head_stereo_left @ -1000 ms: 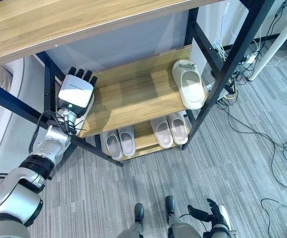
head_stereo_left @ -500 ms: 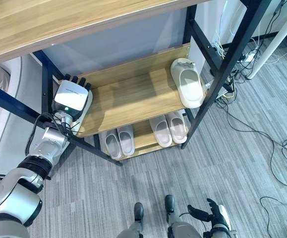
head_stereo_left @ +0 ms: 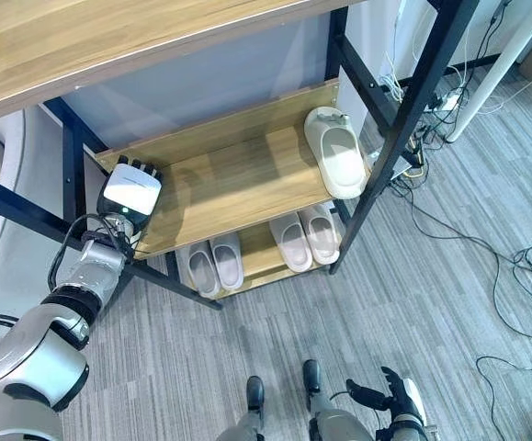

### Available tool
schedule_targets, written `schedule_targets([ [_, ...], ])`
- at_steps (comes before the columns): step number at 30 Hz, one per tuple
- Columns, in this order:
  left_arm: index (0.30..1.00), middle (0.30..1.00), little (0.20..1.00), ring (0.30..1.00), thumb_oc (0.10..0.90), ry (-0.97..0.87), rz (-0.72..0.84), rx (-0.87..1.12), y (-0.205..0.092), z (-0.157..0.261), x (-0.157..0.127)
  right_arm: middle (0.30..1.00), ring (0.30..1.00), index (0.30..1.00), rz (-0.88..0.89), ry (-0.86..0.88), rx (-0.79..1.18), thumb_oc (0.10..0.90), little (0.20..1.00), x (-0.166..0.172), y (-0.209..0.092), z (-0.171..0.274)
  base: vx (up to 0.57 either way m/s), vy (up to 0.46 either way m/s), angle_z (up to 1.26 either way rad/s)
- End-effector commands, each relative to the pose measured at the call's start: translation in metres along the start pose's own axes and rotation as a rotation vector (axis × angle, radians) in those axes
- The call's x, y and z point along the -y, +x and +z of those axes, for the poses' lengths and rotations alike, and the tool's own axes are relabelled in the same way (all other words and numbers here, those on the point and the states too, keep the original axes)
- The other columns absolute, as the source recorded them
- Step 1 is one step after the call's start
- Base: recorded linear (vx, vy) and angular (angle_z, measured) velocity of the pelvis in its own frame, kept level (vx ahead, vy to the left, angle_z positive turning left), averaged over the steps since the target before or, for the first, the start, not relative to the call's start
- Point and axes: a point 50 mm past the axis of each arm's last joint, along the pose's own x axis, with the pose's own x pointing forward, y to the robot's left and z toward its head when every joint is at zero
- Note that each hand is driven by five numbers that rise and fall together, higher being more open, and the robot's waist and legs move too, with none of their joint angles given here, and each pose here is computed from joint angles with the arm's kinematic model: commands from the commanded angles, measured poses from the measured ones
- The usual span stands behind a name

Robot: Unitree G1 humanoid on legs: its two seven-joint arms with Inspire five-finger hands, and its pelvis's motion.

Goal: Arrange the slippers neatly on the shoe rack.

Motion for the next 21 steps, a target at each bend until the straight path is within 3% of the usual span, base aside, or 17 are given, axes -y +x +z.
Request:
schedule_targets([
  [1,0.9,0.9,0.9,0.9,0.8,0.095,0.079,-0.307,0.009,-0.086,-0.028,0.9,0.9,0.9,-0.014,0.015,0.038,0.8,0.9,0.002,-0.004,-0.002,0.0,0.0,0.0],
  [21,0.9,0.9,0.9,0.9,0.8,0.072,0.059,-0.328,0.007,-0.077,-0.017,0.9,0.9,0.9,-0.035,-0.034,0.067,0.8,0.9,0.007,-0.003,-0.002,0.0,0.002,0.0],
])
